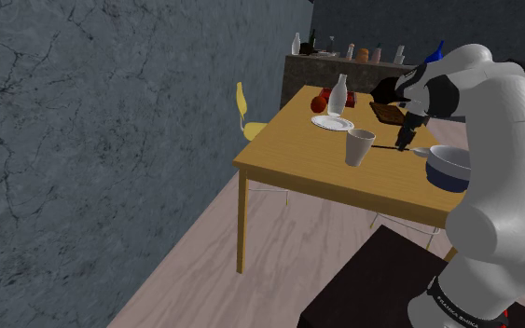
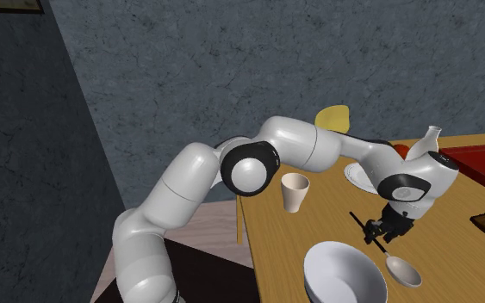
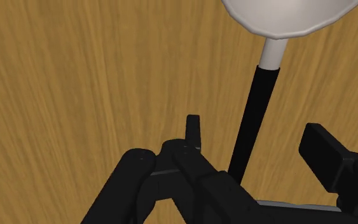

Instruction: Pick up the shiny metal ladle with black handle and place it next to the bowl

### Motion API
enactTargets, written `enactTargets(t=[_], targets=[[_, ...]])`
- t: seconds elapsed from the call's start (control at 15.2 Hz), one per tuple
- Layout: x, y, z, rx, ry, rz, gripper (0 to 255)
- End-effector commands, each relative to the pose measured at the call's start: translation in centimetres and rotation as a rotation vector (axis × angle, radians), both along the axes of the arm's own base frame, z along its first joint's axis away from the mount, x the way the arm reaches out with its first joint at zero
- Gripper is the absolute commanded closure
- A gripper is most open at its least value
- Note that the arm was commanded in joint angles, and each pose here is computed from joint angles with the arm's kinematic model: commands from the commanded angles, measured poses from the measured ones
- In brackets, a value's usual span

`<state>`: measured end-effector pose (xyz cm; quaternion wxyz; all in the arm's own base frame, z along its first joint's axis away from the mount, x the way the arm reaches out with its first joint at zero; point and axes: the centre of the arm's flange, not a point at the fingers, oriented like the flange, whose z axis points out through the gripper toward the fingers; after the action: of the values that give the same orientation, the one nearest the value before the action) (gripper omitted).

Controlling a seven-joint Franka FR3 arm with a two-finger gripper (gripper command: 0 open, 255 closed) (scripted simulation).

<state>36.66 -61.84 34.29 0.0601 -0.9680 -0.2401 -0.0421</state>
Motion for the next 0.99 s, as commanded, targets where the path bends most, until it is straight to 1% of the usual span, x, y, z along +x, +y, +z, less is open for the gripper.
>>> enactTargets(t=[0.0,0.2,0.46,0.92], targets=[[0.0,0.0,0.0,0.0,0.0,0.0,0],[0.0,0.0,0.0,0.0,0.0,0.0,0],[-0.3,-0.7,4.9,0.0,0.0,0.0,0],[-0.3,-0.7,4.9,0.0,0.0,0.0,0]])
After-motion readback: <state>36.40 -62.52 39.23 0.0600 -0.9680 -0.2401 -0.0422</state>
